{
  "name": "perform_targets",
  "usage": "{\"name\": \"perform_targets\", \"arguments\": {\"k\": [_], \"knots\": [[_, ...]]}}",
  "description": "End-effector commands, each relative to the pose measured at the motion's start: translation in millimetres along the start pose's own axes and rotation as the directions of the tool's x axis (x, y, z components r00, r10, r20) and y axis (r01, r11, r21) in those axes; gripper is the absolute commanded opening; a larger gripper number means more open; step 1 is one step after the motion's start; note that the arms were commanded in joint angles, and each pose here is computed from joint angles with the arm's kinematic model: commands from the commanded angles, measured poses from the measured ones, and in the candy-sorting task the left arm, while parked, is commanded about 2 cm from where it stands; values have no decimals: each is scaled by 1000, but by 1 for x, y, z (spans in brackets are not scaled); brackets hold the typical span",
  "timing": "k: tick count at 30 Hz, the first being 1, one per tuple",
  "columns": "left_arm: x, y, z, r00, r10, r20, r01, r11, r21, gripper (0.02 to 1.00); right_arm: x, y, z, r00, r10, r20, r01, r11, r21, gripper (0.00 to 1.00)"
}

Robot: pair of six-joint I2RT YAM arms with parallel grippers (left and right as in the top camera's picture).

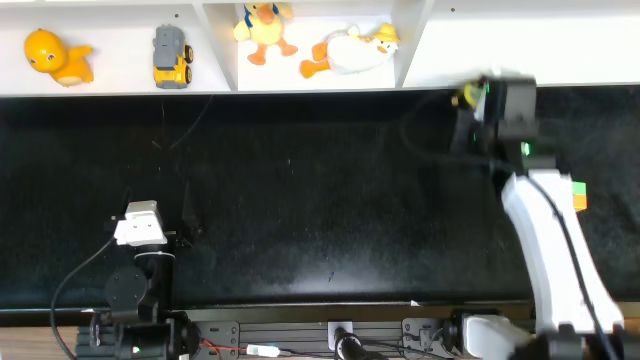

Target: Store Toys

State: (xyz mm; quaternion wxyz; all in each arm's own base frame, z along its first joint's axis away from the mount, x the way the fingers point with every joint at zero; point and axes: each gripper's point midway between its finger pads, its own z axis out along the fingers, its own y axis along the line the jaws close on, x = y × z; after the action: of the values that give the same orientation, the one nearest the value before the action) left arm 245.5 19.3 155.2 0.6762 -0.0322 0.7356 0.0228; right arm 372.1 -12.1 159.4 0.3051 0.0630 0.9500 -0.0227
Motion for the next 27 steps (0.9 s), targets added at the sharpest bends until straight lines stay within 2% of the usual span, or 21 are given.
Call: {"name": "perform_targets", "arguments": {"k": [1,4,9,14,21,24,27], "knots": [[-1,2,-1,1000,-20,6,20,1000,-8,998,-41,12,19,991,-131,19,132,991,-34,82],[-1,2,-1,1000,-20,6,20,1000,-8,998,-67,20,39,990,-134,35,135,990,-45,77],[-1,2,-1,1000,-20,5,20,1000,-8,998,-85,39,63,986,-156,50,159,985,-66,82],[-1,2,-1,1000,-20,5,20,1000,-9,998,-80,67,90,980,-197,28,199,975,-98,80],[-1,2,-1,1000,-20,5,20,1000,-8,998,-81,80,97,975,-217,47,221,970,-104,117],[-1,2,-1,1000,-20,5,20,1000,-8,998,-79,80,97,975,-218,36,221,970,-102,244],[-1,2,-1,1000,-20,5,20,1000,-8,998,-71,77,91,975,-223,1,222,970,-102,566]]}}
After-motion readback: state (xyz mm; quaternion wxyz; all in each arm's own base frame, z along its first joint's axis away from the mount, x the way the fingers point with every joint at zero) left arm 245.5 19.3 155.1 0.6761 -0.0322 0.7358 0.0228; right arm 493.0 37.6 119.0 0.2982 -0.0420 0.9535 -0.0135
